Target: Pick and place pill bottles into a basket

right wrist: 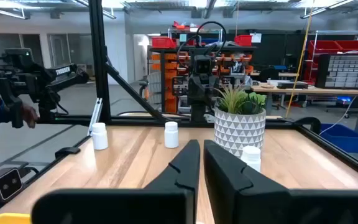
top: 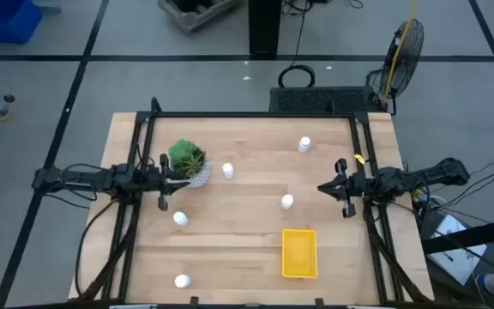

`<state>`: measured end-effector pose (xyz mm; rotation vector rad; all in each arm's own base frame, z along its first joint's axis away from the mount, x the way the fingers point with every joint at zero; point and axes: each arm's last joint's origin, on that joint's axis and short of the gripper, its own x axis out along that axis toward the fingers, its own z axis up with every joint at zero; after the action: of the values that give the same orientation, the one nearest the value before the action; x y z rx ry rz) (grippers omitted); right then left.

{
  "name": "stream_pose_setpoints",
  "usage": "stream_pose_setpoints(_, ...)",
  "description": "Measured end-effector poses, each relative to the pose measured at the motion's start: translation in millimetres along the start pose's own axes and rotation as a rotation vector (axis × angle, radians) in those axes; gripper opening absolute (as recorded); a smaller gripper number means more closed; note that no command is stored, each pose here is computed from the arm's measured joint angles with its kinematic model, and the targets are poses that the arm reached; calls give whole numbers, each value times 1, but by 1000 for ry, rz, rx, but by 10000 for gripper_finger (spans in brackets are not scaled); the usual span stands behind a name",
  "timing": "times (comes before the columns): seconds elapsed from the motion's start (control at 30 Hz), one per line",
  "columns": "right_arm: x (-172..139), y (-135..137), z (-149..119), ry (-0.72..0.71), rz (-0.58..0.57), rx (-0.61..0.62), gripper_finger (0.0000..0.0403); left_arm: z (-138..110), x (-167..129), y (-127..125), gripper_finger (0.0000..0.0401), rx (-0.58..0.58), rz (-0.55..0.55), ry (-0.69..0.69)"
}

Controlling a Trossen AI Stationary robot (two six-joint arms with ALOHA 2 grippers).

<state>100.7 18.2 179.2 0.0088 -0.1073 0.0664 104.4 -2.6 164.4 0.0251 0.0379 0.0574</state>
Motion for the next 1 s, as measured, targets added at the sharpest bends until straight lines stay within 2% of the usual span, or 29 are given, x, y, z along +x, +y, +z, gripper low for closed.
stream_pose_setpoints(0.77,0,0,0,3,-6,0,16,2,0,0,77,-3,1,-22)
stream_pose_setpoints(0.93,-2,-6,16,-161,-180,75,16,4,0,0,77,-6,-9,-41)
stream_pose_setpoints(1.0,-3,-7,20,-187,-226,14,16,4,0,0,76,-9,-9,-34)
